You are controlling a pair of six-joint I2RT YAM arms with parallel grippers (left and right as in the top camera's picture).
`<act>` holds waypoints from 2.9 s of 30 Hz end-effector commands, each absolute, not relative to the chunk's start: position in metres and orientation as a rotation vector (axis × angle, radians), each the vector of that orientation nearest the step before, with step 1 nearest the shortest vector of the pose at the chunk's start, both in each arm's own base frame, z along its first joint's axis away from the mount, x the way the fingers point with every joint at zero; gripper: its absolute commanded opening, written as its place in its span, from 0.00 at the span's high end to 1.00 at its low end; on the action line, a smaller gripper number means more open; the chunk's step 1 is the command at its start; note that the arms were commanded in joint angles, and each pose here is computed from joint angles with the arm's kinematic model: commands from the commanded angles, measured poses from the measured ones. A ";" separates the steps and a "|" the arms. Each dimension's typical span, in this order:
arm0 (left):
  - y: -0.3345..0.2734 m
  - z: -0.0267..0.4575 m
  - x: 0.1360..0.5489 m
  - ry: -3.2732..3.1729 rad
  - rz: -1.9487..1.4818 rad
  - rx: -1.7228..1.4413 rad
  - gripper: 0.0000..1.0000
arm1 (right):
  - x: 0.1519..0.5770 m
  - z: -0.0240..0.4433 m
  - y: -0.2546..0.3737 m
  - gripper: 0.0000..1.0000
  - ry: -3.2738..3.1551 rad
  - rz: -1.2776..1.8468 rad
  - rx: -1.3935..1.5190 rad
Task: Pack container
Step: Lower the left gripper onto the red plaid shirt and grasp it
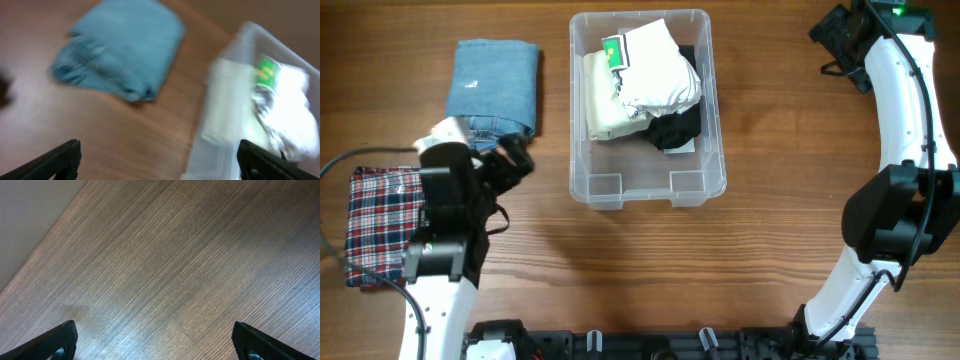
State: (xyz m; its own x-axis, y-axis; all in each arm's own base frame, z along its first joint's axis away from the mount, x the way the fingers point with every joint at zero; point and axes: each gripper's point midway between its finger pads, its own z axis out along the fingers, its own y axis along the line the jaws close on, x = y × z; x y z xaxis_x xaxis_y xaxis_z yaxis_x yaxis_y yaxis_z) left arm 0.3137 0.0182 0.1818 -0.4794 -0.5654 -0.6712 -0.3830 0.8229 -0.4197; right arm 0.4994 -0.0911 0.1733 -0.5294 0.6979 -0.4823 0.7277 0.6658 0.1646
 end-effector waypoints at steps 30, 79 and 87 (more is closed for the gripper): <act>0.184 0.139 0.309 2.286 0.849 -0.910 0.00 | 0.500 0.165 -0.089 0.00 2.378 -0.072 1.115; 0.240 0.017 0.233 3.045 0.790 -0.490 0.00 | 0.500 0.165 -0.089 0.00 2.377 -0.072 1.115; 0.248 0.014 0.224 3.158 0.853 -0.218 0.01 | 0.500 0.165 -0.089 0.00 2.378 -0.072 1.115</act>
